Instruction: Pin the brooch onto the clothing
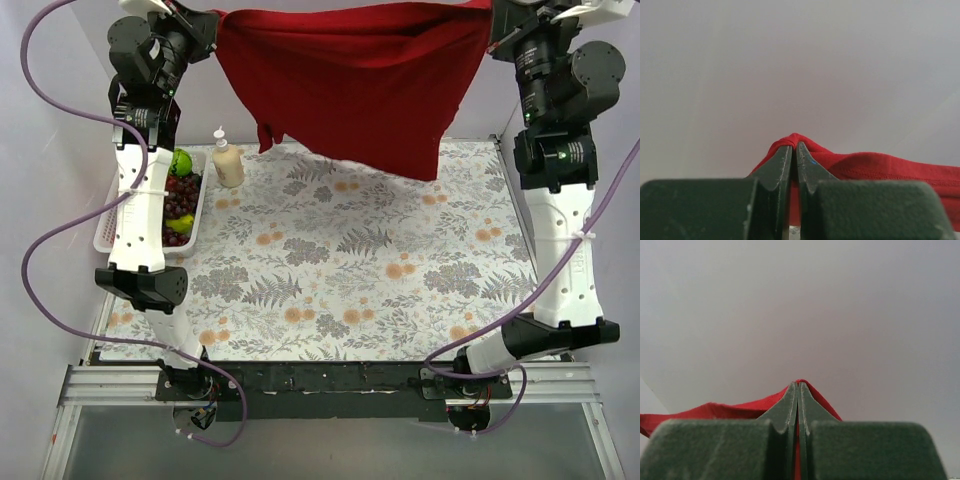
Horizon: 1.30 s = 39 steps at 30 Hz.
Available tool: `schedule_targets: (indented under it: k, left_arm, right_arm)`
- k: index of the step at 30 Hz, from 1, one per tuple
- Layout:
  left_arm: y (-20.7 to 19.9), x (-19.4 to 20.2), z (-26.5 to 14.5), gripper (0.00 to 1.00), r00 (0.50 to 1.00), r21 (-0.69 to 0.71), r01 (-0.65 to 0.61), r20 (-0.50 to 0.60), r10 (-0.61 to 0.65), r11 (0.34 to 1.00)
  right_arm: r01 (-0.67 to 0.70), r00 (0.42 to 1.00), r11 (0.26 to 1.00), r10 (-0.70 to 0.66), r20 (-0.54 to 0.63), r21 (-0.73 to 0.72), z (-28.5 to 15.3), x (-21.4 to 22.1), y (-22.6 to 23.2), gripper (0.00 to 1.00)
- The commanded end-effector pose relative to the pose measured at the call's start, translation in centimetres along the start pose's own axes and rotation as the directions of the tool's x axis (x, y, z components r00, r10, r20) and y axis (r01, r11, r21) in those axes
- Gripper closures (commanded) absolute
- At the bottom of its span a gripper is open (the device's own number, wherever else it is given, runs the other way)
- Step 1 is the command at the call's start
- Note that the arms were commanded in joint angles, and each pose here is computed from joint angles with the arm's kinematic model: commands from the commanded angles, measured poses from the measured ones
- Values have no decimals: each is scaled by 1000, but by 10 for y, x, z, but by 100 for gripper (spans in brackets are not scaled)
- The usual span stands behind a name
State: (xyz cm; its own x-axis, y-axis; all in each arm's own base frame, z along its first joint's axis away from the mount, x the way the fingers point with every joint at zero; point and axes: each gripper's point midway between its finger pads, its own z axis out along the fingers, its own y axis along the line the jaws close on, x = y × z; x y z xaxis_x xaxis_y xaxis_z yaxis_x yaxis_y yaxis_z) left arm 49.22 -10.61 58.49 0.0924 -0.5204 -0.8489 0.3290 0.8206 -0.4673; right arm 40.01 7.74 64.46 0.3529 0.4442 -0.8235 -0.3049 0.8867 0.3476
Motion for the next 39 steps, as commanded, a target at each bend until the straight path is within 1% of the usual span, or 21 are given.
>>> schedule_targets:
  k: [1, 2, 4, 5, 8, 9, 11, 12, 15, 16, 18, 19, 24, 25, 27, 29, 31, 32, 35, 37, 39]
  left_arm:
    - [-23, -36, -24, 100, 995, 54, -29, 96, 23, 998]
    - [-14, -19, -29, 100, 999, 30, -18, 51, 17, 999]
    - [-6, 3, -37, 100, 1000, 17, 5, 0, -5, 1000]
    - [17, 46, -38, 100, 995, -30, 29, -94, -32, 999]
    - [26, 85, -73, 100, 980, -49, 91, -175, -98, 995]
    - [43, 127, -96, 100, 958, -91, 111, -257, -131, 990]
    - [59, 164, -121, 100, 931, -146, 153, -311, -192, 977]
    - [76, 206, -143, 100, 898, -184, 163, -379, -223, 969]
    - [83, 234, -186, 100, 869, -229, 201, -407, -282, 952]
    - [89, 255, -211, 100, 847, -252, 211, -435, -305, 944]
    - [93, 276, -235, 100, 814, -281, 247, -459, -356, 927]
    - [101, 301, -255, 100, 778, -317, 254, -494, -387, 914]
    - [108, 333, -303, 100, 709, -405, 303, -509, -488, 862]
    - [109, 336, -308, 100, 700, -423, 312, -503, -507, 850]
    - [113, 346, -323, 100, 680, -457, 298, -515, -522, 838]
    - [118, 351, -334, 100, 669, -494, 271, -520, -531, 826]
    - [124, 354, -347, 100, 659, -535, 238, -524, -539, 811]
    - [124, 354, -351, 100, 652, -556, 240, -515, -556, 796]
    - [115, 355, -359, 100, 627, -573, 271, -505, -594, 774]
    - [115, 357, -369, 100, 605, -606, 260, -505, -616, 752]
    - [115, 360, -379, 100, 576, -634, 243, -515, -635, 734]
  right_arm:
    - [7, 993, 1000, -6, 117, -5, -23, -34, 4, 99]
    - [9, 999, 999, -10, 40, 33, -24, 6, -13, 99]
    - [0, 999, 998, -2, 33, 59, -44, 14, -21, 99]
    - [5, 999, 995, 0, -46, 104, -53, 55, -40, 99]
    - [-33, 992, 991, 49, -120, 131, -86, 90, -52, 99]
    - [-36, 973, 985, 73, -219, 168, -104, 137, -68, 99]
    - [-62, 947, 982, 115, -300, 181, -136, 165, -72, 99]
    - [-53, 916, 976, 132, -379, 212, -159, 202, -85, 99]
    - [-51, 868, 959, 181, -461, 280, -210, 236, -99, 99]
    - [-28, 846, 950, 188, -499, 311, -233, 255, -110, 99]
    - [-2, 803, 938, 208, -558, 347, -264, 272, -117, 99]
    - [10, 774, 931, 224, -592, 365, -279, 286, -122, 99]
    - [-5, 656, 914, 309, -688, 406, -337, 321, -122, 99]
    - [8, 616, 904, 333, -714, 428, -352, 330, -124, 99]
    - [19, 583, 890, 361, -728, 456, -369, 339, -127, 99]
    - [23, 514, 884, 391, -763, 468, -391, 350, -125, 99]
    - [49, 492, 877, 394, -776, 477, -401, 352, -128, 99]
    - [77, 463, 869, 404, -789, 489, -412, 353, -130, 99]
    - [121, 432, 855, 411, -803, 504, -427, 351, -133, 99]
    - [156, 440, 844, 406, -801, 513, -430, 344, -137, 99]
    - [181, 421, 834, 413, -808, 521, -439, 339, -137, 99]
